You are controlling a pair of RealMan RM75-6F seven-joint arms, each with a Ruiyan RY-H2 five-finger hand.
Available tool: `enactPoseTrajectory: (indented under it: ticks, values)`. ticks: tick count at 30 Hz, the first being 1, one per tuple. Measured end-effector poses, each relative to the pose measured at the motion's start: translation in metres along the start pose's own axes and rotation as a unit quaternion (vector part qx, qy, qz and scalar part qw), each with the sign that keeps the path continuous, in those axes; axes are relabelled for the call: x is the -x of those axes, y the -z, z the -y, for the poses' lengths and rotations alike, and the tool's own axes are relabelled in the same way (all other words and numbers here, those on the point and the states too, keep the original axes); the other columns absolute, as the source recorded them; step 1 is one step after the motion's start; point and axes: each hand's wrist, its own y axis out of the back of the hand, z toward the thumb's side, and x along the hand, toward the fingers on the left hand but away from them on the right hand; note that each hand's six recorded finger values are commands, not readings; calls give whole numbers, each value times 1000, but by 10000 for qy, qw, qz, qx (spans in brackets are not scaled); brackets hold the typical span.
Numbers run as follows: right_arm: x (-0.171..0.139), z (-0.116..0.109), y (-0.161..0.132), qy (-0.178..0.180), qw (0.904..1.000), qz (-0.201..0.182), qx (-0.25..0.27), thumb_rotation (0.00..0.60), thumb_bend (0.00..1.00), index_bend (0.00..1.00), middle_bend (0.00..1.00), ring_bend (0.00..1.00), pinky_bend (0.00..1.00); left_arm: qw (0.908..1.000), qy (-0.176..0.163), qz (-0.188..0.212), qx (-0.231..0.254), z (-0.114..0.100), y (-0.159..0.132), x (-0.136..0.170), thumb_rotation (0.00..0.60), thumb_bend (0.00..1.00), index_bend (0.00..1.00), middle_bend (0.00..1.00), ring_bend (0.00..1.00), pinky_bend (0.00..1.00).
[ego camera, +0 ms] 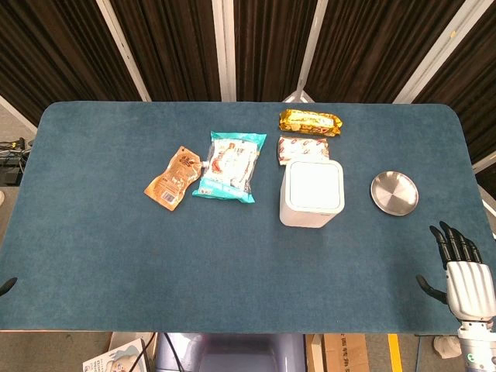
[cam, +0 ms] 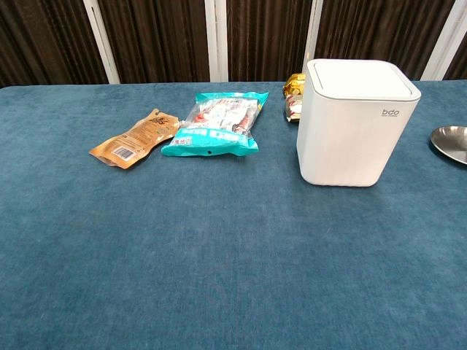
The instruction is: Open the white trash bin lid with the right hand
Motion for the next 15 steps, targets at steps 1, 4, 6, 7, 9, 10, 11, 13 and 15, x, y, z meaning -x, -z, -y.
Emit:
enactPoseTrajectory:
  ticks: [1,4,6,7,9,10,11,13,15]
  values:
    - [0,0,0,0,10000,2,-1,600,192,117,91,117,163,10000,-1,-4,5,0,0,0,600,4,184,106,0,142]
    - [0,-1,0,21,10000,12,1,600,193,117,91,117,163,10000,-13,-13,17,-1,1,0,600,4,186,106,0,142]
    - [-1,-1,1,20,10000,15,3,600,193,117,92,117,163,10000,-24,-8,25,-2,1,1,600,4,188,106,0,142]
    - [-1,-1,1,16,10000,12,5,600,192,117,92,117,163,10000,-28,-3,25,-2,1,2,600,4,188,106,0,142]
    - [-1,-1,0,5,10000,2,5,600,192,117,92,116,163,10000,-36,3,24,-2,1,2,600,4,188,106,0,142]
    - [-1,0,0,-4,10000,-3,2,600,192,117,92,116,163,10000,-36,10,22,-2,1,2,600,4,188,106,0,142]
    - [-1,0,0,-14,10000,-7,-5,600,192,117,92,116,163,10000,-38,18,25,-2,0,2,600,4,188,106,0,142]
    - [-1,1,0,-43,10000,-15,-25,600,193,117,92,117,163,10000,-39,24,21,-2,0,1,600,4,188,106,0,142]
    - [-1,2,0,-51,10000,-12,-33,600,192,117,92,117,163,10000,-14,25,-3,0,-1,0,600,4,188,106,0,142]
